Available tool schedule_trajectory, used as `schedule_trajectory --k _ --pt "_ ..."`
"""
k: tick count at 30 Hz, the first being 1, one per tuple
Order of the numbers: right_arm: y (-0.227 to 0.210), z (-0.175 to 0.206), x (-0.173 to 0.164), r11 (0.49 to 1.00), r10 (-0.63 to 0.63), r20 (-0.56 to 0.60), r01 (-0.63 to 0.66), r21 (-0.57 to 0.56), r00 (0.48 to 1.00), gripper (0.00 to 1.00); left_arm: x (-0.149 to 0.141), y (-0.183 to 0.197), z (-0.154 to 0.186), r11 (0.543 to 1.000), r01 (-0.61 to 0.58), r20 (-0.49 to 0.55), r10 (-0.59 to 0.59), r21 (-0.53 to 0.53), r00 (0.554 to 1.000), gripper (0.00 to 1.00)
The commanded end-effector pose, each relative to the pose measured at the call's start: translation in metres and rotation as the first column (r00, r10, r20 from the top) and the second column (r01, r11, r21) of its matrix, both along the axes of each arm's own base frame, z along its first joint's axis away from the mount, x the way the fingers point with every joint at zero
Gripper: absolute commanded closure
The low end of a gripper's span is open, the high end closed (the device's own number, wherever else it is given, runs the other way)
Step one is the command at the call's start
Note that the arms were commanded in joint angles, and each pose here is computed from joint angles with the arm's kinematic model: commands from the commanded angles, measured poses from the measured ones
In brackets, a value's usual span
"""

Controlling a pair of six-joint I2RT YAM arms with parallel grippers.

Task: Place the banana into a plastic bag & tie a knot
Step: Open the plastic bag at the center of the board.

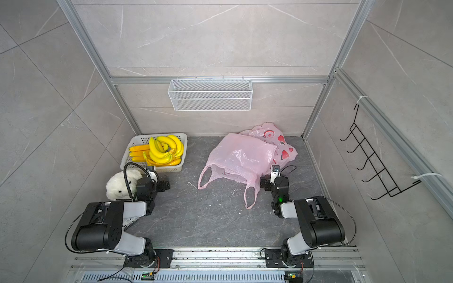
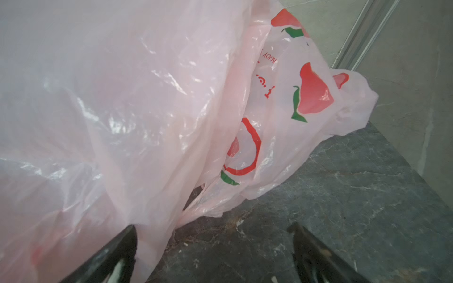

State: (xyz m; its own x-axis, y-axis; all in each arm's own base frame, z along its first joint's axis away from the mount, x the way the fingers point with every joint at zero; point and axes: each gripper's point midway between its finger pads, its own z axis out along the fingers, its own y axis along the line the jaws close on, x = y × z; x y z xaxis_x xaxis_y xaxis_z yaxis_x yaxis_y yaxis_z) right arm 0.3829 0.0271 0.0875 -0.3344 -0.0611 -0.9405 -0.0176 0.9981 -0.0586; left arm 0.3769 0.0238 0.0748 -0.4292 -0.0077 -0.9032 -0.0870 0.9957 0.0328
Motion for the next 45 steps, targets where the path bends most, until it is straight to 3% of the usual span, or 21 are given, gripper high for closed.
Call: schedule_trajectory --k 1,21,24,29,32,36,39,43,44,45 --pt "-0.003 0.008 0.006 1.0 -0.021 0.029 0.02 0.01 0.999 0.01 0.01 0.0 0.013 1.0 0.005 0.045 -0.005 -0.016 0.999 0.0" --pt "-0.003 0.009 0.005 1.0 -0.021 0.034 0.021 0.008 0.999 0.01 0.009 0.0 0.013 1.0 0.005 0.045 -0.005 -0.014 0.999 0.0" --pt "0.005 0.019 -0.004 0.999 0.036 0.081 -0.037 0.007 0.996 0.01 0.005 -0.014 0.023 0.997 0.083 0.065 -0.082 -0.001 0.994 0.0" --pt "0.005 0.05 -0.025 1.0 0.02 0.138 -0.022 0.011 0.99 0.01 -0.013 -0.022 0.063 0.999 0.049 0.089 -0.05 0.021 0.995 0.0" --pt "0.011 0.064 -0.03 0.998 0.042 0.093 -0.046 0.04 0.995 0.01 -0.026 -0.027 0.092 1.0 0.013 0.132 -0.011 -0.013 0.991 0.0" --pt "0.014 0.089 -0.032 0.99 0.03 0.018 -0.032 0.135 0.999 0.01 -0.039 -0.023 0.122 0.98 -0.072 0.131 0.097 -0.185 0.987 0.0" --pt "0.012 0.105 -0.032 0.967 -0.031 -0.102 0.056 0.248 0.994 0.01 -0.054 -0.006 0.134 0.9 -0.247 0.052 0.284 -0.358 0.957 0.0" --pt "0.015 0.105 -0.027 0.926 -0.074 -0.322 0.186 0.33 0.944 0.01 -0.076 0.003 0.133 0.795 -0.4 -0.093 0.405 -0.455 0.91 0.0" --pt "0.011 0.101 -0.029 0.906 -0.108 -0.388 0.251 0.34 0.915 0.01 -0.075 -0.001 0.135 0.792 -0.385 -0.099 0.386 -0.473 0.917 0.0" --pt "0.011 0.099 -0.031 0.892 -0.108 -0.433 0.28 0.355 0.895 0.0 -0.07 -0.01 0.139 0.818 -0.324 -0.088 0.322 -0.476 0.943 0.0"
